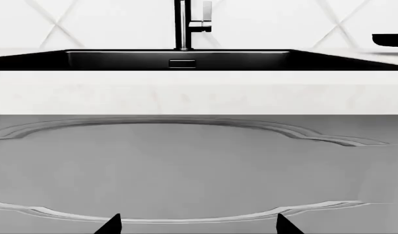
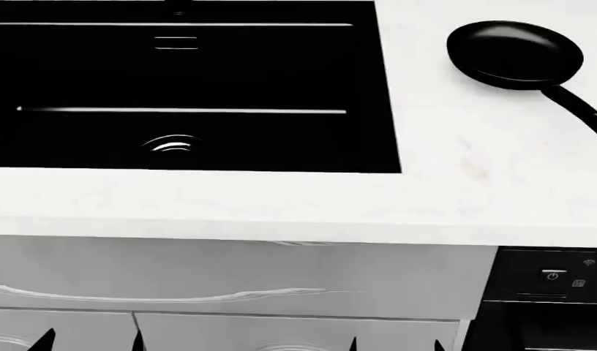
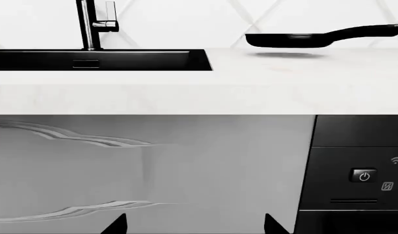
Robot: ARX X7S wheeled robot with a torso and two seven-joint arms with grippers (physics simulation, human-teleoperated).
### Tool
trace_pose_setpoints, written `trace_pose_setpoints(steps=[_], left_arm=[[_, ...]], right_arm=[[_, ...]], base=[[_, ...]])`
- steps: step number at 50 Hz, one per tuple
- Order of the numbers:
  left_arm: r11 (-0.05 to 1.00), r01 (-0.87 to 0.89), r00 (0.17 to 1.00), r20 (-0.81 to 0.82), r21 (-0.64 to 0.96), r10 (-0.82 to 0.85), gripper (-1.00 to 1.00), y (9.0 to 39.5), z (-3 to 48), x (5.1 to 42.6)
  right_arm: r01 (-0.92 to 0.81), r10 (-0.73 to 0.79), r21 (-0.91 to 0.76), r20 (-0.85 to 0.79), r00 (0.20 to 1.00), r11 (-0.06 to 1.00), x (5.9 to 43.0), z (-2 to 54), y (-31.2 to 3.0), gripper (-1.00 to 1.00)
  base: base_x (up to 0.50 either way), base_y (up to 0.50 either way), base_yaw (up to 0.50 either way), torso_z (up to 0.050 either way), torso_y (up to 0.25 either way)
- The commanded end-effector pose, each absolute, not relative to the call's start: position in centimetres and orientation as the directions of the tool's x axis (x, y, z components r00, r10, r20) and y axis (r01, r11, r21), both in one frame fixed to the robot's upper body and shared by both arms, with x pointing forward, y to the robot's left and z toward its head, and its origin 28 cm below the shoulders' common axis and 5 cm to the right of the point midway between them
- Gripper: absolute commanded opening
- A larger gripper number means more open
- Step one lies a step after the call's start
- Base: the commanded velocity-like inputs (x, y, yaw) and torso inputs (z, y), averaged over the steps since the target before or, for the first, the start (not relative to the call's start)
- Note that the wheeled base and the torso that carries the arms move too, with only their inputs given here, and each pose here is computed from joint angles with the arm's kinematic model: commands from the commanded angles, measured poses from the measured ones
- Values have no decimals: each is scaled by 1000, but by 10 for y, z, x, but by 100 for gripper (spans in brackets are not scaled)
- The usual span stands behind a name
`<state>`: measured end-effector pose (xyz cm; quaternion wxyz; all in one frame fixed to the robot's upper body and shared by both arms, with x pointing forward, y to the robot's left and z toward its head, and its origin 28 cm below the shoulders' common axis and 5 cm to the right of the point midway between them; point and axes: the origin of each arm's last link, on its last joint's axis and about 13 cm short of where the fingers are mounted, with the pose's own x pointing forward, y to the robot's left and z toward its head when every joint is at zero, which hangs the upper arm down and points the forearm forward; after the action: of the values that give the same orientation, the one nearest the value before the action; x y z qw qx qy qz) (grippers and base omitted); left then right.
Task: Pick the pan and sponge and place them into the sink. Then turn on the water.
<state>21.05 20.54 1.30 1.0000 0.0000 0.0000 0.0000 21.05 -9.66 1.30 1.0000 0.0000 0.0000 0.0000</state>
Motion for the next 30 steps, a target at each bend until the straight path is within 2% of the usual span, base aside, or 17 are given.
trace_pose_setpoints(steps=[1, 19, 30], left_arm=[[1000, 0, 1000, 0, 0, 0, 100, 207, 13, 210], [1000, 5, 1000, -10, 0, -5, 100, 208, 11, 210], [1000, 0, 1000, -22, -3, 0, 100, 204, 12, 211]], right_arm=[[0, 0, 0, -1, 1000, 1000, 211, 13, -96, 100], [4, -4, 10, -26, 1000, 1000, 210, 10, -97, 100], [4, -4, 5, -30, 1000, 1000, 211, 10, -97, 100]], base=[[0, 0, 0, 0, 0], [0, -1, 0, 0, 0], [0, -467, 0, 0, 0]])
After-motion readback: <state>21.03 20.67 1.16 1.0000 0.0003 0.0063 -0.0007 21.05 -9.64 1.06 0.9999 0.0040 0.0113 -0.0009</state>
